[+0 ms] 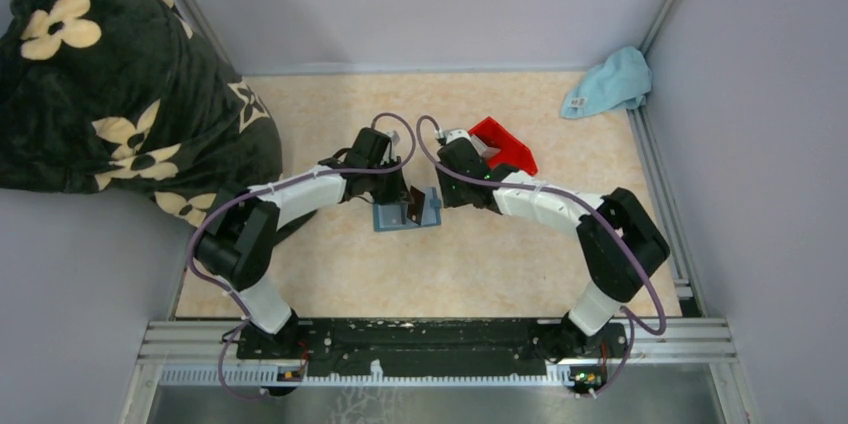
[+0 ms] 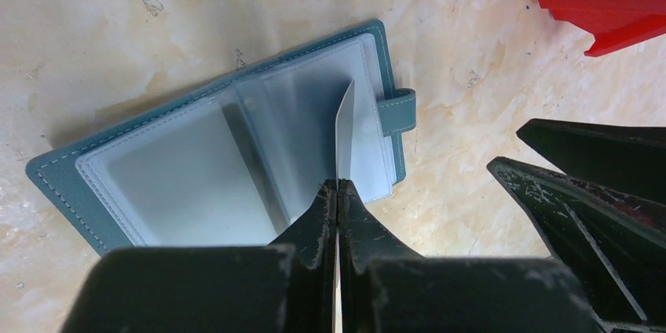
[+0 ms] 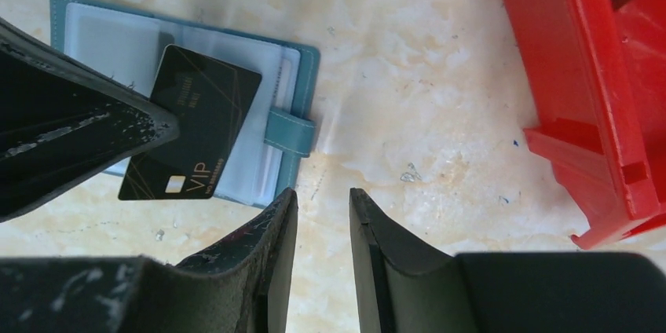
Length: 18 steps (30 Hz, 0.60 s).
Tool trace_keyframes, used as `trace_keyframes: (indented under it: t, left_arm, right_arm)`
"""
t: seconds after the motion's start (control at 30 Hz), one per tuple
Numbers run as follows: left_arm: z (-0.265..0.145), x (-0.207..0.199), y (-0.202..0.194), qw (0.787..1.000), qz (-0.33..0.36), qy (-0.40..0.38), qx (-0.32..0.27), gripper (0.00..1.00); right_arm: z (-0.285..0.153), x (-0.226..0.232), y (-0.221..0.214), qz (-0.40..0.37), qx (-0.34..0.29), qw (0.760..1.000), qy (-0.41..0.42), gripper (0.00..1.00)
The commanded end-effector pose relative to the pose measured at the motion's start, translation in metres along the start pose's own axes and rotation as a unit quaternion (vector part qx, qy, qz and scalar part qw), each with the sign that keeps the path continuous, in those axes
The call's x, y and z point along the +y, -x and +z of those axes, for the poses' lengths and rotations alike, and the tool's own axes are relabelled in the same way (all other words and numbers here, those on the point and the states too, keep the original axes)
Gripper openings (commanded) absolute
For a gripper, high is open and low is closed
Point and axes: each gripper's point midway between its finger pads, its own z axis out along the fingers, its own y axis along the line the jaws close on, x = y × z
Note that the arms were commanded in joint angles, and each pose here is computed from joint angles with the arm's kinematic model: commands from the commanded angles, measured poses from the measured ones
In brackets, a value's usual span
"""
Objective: Put the credit cards into the card holder
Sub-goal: Turn over the card slot in the card holder.
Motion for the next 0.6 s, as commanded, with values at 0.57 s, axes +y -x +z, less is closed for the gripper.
trace_keyframes:
  t: [0.57]
  left_arm:
    - [-0.011, 0.012, 0.002, 0.998, -0.03, 0.029, -0.046, 0.0]
  right_arm:
    - [0.034, 0.019, -0.001, -0.091, -0.012, 0.995, -0.046, 0.46]
